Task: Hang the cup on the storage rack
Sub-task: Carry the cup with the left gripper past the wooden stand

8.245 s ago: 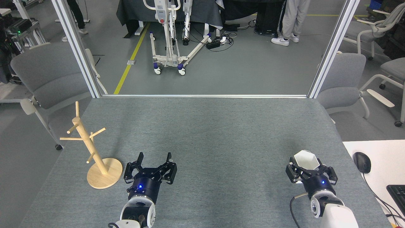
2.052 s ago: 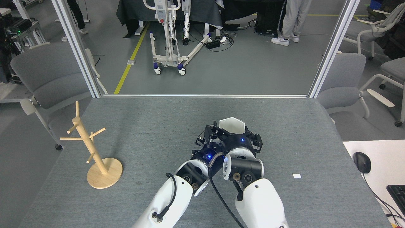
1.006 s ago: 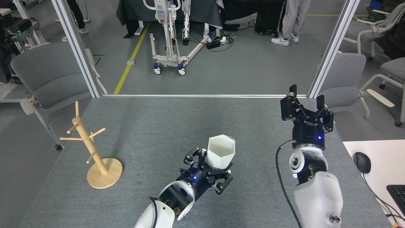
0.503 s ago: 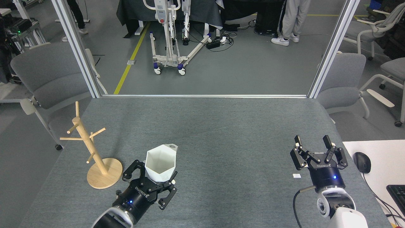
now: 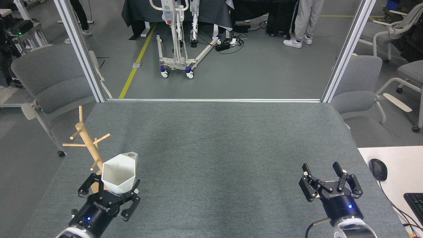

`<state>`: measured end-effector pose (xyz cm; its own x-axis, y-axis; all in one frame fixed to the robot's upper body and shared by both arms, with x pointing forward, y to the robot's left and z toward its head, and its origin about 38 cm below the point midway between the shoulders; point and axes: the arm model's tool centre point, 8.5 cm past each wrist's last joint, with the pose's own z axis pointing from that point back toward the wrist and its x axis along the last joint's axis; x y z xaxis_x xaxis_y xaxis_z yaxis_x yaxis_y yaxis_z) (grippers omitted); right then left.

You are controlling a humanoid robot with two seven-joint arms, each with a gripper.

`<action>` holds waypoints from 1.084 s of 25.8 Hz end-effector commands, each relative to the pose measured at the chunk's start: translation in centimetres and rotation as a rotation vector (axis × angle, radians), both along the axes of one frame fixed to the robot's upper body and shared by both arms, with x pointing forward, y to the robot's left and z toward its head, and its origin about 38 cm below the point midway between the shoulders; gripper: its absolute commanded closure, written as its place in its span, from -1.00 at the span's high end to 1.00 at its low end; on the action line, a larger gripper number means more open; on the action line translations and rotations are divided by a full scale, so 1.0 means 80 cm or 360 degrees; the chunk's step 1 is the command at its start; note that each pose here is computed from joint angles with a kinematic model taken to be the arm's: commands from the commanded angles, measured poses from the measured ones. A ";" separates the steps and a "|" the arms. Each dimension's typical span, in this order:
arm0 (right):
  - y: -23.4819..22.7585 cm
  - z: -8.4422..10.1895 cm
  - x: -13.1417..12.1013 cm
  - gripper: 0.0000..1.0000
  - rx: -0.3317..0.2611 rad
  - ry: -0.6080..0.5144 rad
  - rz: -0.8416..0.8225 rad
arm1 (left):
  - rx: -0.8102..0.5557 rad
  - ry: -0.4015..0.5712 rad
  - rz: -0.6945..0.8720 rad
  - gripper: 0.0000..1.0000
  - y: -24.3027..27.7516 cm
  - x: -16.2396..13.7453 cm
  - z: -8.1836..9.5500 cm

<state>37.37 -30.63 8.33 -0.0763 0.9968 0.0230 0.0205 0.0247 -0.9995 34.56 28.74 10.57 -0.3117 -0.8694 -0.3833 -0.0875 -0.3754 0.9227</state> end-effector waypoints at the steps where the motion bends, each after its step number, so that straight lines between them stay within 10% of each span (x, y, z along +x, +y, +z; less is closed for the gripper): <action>1: 0.012 0.001 -0.003 0.99 0.0048 0.0001 -0.0044 | 0.0004 0.0020 0.0003 -1.00 0.024 -0.005 0.004; 14: 0.049 0.004 0.017 0.99 0.0027 0.0051 -0.0131 | -0.0061 0.0028 0.0122 -1.00 0.117 -0.054 0.011; 28: 0.055 -0.006 0.019 0.99 0.0026 0.0090 -0.0136 | -0.0107 -0.0037 0.0741 -1.00 0.181 -0.018 0.006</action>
<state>38.93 -26.29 8.00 0.0106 0.9991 0.0409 -0.0301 0.0412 -0.9987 32.95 42.55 11.47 0.0865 -0.9399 -0.3302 0.0360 -0.3283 0.9439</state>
